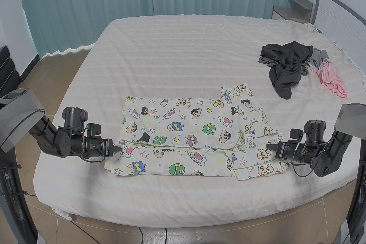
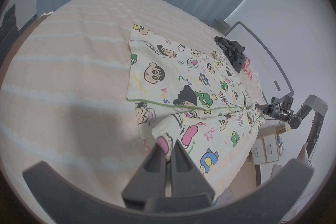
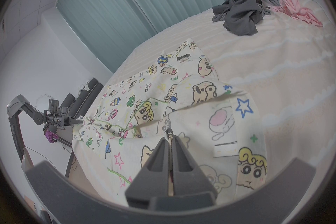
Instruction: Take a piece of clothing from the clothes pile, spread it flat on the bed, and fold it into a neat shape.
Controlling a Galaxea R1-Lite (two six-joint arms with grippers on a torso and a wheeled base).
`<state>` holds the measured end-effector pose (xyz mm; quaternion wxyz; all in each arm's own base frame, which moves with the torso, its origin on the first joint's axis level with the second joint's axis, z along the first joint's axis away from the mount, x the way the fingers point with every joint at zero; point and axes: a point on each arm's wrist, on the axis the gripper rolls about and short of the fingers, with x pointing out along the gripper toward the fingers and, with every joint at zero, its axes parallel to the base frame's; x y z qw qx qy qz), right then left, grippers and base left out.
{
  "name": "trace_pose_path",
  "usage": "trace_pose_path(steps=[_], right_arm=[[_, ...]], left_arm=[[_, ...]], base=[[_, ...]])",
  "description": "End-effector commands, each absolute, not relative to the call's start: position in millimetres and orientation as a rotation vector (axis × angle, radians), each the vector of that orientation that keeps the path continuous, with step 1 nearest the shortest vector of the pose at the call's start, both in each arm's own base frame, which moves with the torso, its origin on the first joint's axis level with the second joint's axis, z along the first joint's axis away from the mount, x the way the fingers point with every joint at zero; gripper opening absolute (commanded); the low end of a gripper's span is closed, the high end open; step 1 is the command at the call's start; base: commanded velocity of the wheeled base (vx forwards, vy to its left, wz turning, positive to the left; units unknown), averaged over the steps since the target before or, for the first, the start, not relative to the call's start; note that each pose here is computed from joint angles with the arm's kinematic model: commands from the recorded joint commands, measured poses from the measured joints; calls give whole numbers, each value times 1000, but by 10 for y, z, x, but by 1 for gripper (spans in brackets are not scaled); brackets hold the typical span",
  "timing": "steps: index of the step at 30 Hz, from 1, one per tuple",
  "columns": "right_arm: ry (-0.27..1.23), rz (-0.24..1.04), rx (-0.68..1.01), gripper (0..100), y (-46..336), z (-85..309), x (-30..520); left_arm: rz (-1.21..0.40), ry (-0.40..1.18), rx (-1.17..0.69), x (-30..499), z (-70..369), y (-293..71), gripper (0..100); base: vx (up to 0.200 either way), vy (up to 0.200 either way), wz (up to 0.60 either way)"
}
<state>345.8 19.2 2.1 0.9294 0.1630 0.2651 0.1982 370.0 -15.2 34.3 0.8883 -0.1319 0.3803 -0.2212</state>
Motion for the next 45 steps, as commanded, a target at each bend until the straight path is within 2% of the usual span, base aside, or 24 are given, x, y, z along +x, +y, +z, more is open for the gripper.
trace_pose_path(steps=[1,8,27,28,34,36,45], right_arm=[[532,408,337,0,199,22,3480],[487,402,331,0,205,27,3593],[477,377,322,0,214,-43,3699],[479,374,323,100,208,-55,3699],[478,372,324,100,202,-50,3697],[466,365,332,100,178,10,3679],[352,267,544,100,121,649,3493]], left_arm=[[-449,768,-264,3748,393,-164,0],[-421,752,-326,3896,428,-228,0],[-368,752,-349,4103,309,-367,0],[-370,755,-350,4092,312,-378,100],[-358,755,-353,4087,329,-431,100],[-307,749,-352,4094,336,-397,100],[-249,656,-652,3946,967,-237,100]], base=[[0,0,0],[0,0,0],[0,0,0],[0,0,0],[0,0,0],[0,0,0],[0,0,0]])
